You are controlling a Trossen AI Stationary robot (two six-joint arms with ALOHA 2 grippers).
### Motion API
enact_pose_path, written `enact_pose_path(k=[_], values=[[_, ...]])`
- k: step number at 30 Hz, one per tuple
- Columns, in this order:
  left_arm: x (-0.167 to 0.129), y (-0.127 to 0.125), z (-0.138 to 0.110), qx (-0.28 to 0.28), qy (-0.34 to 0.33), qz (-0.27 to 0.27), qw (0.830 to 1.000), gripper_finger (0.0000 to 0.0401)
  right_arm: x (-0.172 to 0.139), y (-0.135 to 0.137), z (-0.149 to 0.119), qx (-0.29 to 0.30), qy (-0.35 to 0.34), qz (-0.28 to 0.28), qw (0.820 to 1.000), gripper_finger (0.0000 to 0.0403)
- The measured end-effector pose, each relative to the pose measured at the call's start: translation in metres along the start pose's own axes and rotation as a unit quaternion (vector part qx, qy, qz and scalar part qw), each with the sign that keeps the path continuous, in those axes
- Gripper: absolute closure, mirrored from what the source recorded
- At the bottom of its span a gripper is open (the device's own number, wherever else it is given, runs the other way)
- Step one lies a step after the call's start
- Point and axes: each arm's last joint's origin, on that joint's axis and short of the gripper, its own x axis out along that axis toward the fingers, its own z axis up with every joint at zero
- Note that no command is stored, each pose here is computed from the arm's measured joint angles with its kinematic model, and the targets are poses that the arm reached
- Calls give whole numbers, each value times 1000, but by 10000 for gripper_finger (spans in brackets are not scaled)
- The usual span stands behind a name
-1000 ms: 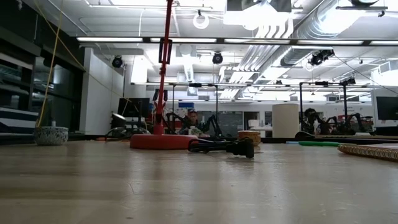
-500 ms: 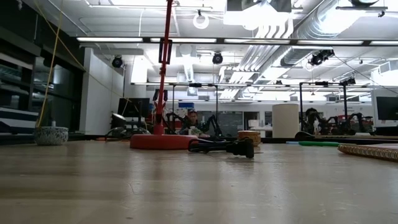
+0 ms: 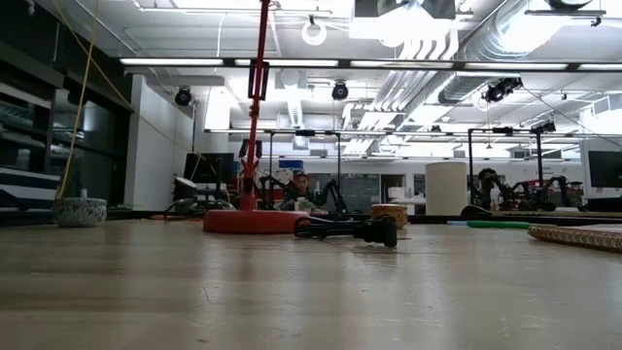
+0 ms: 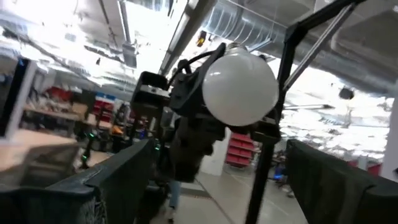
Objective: Screw lightbulb
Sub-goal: Insert the lightbulb into the lamp
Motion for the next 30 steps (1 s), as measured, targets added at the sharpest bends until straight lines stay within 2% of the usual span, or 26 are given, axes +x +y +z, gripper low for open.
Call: enact_pose_path(k=[4,7,18,30], values=[[0,1,-2,-41,10,4,999,61,-1,0,1,-1,3,0,1000,260],[0,1,-3,-47,14,7,999,61,-1,0,1,-3,6,0,1000,261],[0,2,-6,-29,31,5,999,61,-1,0,0,-10,15,1,1000,261],[1,3,-7,-28,32,7,999,61,-12,-2,18,-34,50,2,998,261]])
